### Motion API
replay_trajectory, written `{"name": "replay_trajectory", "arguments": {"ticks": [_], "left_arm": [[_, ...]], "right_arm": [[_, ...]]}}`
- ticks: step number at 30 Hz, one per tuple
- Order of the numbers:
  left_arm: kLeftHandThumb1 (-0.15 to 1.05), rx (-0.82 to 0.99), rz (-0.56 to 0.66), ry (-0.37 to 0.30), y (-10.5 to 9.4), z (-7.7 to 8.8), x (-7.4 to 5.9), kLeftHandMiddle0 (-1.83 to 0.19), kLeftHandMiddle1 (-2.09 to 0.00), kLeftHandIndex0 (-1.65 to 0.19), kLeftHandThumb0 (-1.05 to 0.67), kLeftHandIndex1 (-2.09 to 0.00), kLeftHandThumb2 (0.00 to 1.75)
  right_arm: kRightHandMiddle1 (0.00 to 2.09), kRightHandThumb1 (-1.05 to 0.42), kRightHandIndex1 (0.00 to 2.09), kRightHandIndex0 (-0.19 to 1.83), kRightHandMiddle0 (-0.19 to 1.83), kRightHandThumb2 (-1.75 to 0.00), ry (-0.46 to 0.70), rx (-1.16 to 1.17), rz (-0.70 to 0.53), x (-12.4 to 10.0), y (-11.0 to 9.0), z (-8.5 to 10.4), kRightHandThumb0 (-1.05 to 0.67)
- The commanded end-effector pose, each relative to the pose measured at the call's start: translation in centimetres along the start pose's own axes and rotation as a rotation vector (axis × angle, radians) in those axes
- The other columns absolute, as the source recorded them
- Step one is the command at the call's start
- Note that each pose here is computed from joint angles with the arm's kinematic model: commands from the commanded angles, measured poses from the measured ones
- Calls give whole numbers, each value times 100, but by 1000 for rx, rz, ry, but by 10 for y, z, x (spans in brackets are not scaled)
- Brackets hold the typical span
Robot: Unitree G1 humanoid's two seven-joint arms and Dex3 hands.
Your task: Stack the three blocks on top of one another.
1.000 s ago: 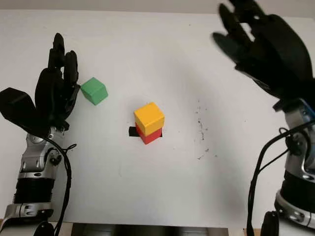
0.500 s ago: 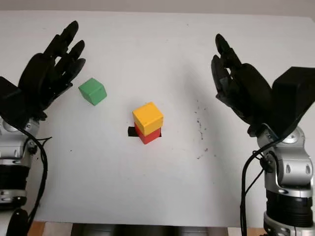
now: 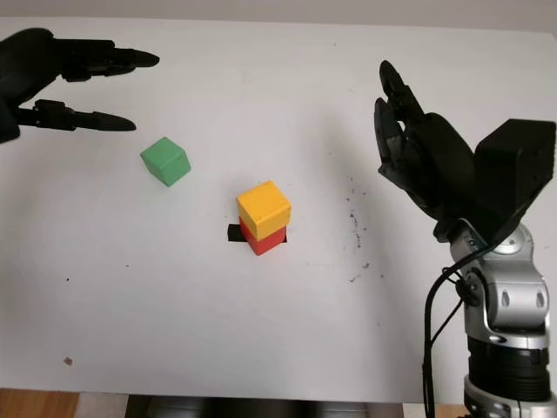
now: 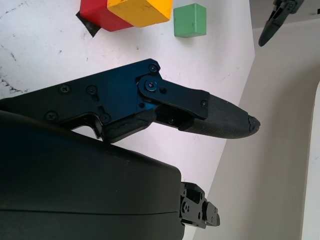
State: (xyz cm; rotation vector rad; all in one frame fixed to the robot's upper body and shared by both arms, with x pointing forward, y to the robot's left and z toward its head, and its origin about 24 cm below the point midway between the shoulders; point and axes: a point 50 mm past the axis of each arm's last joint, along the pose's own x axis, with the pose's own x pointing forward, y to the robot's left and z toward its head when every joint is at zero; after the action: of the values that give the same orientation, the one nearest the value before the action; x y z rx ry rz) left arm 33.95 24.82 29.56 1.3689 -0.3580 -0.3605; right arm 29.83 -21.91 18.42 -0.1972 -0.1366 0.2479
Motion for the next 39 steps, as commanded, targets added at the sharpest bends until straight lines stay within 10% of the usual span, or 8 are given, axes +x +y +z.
{"name": "replay_trajectory", "arguments": {"ticks": [1,21,39], "left_arm": [[89,113,-32,4,3,2,2,-5,-1,-34,-70,-5,5],[90,353,-199,-71,-47,5,34,8,-4,-25,-83,-6,6],[96,524,-55,-177,-68,10,39,-1,-8,-39,-73,-13,6]], "right_arm": [[0,-105,0,-19,-19,-75,-8,-15,-11,-2,-3,3,-73],[4,-105,1,-19,-14,-73,4,-7,-54,-5,-4,-1,-73],[4,-105,3,-19,-14,-74,30,15,-68,-9,-4,-7,-73]]}}
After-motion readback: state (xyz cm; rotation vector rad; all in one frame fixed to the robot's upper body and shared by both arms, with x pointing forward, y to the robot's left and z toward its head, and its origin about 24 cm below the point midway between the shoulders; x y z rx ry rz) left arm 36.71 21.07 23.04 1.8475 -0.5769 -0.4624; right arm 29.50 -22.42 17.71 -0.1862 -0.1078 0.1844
